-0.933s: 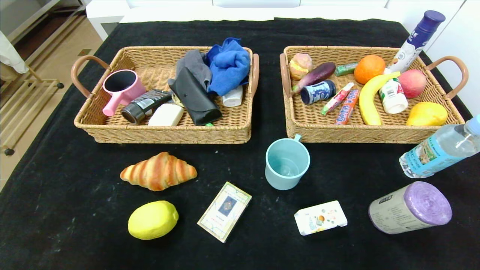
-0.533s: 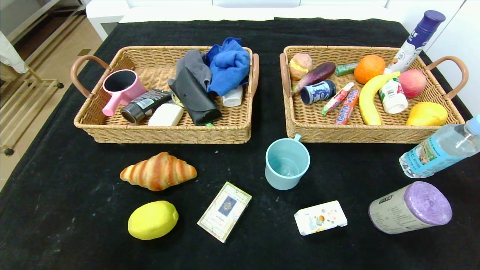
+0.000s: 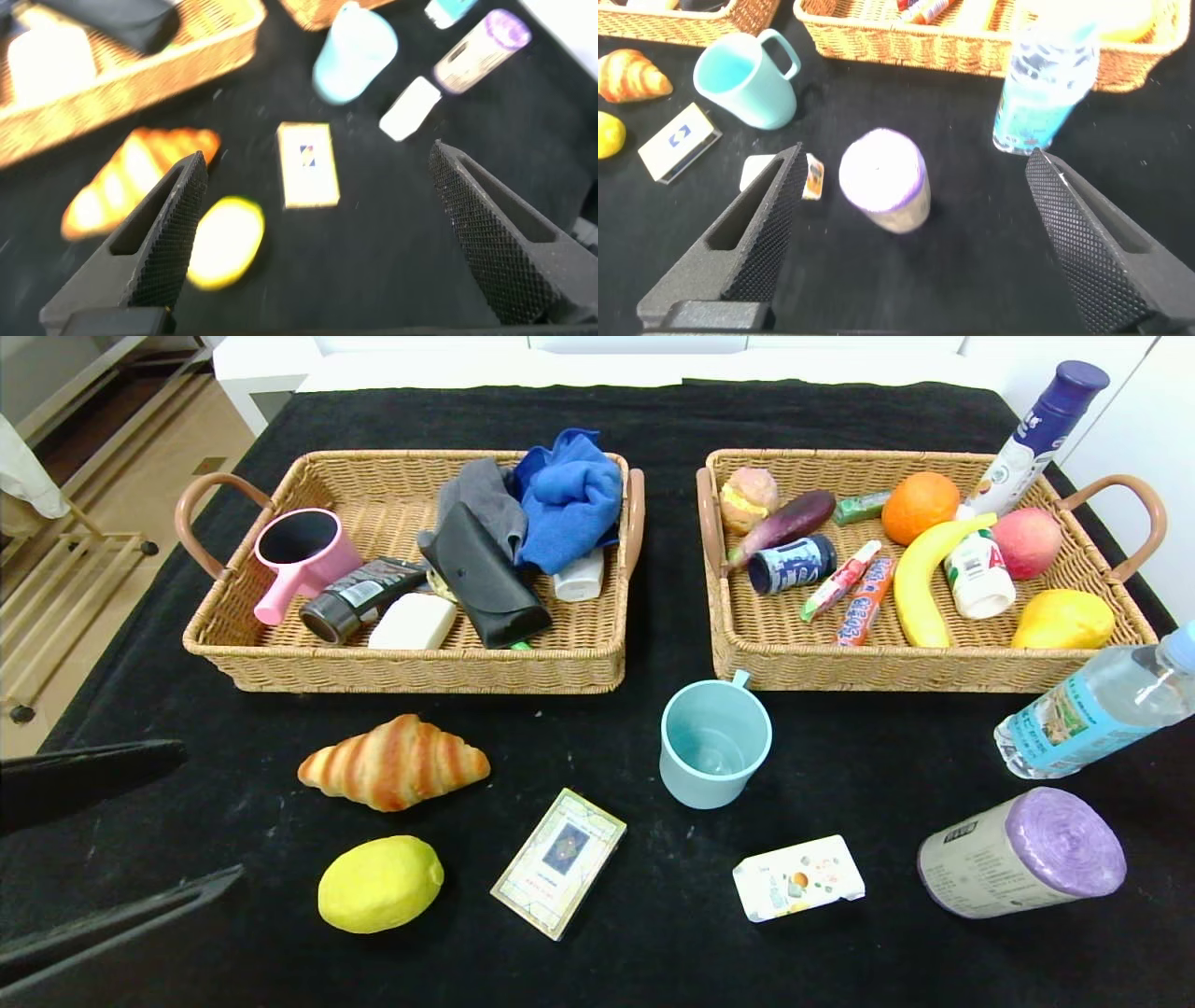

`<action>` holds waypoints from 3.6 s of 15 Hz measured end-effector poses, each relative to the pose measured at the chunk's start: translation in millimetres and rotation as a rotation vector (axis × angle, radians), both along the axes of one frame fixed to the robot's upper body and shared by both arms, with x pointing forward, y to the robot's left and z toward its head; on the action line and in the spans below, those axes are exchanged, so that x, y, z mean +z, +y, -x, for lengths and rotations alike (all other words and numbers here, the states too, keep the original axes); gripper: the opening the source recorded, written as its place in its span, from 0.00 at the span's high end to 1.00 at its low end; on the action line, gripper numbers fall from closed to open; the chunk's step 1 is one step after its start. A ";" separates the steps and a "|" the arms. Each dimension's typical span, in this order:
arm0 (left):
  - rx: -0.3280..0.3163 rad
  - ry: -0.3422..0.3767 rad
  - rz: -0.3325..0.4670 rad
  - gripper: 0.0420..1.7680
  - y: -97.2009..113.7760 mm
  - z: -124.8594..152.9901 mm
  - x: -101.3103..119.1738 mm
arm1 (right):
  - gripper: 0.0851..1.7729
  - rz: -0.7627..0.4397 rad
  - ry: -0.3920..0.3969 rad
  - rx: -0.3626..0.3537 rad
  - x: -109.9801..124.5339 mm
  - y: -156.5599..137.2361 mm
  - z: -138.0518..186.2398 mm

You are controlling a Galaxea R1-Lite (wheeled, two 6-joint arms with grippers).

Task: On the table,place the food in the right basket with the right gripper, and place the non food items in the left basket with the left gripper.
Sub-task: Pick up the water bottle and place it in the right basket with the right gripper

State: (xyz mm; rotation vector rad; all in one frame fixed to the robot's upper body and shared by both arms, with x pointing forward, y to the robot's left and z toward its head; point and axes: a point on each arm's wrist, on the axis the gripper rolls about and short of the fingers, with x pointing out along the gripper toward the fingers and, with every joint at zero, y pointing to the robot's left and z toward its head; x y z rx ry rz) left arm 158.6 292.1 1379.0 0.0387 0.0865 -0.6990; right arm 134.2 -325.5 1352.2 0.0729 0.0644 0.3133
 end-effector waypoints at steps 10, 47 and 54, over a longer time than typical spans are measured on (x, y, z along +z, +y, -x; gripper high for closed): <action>-0.017 0.055 -0.032 0.03 -20.0 -32.0 -9.7 | 0.04 0.030 0.064 0.040 -1.0 10.7 -27.2; -0.028 0.051 -0.079 0.03 -21.2 -32.8 -16.7 | 0.04 -0.047 0.210 -0.305 -8.2 0.2 -98.9; -0.028 0.049 -0.078 0.03 -21.2 -32.8 -16.4 | 0.04 -0.045 0.175 -0.353 -6.8 -6.1 -121.7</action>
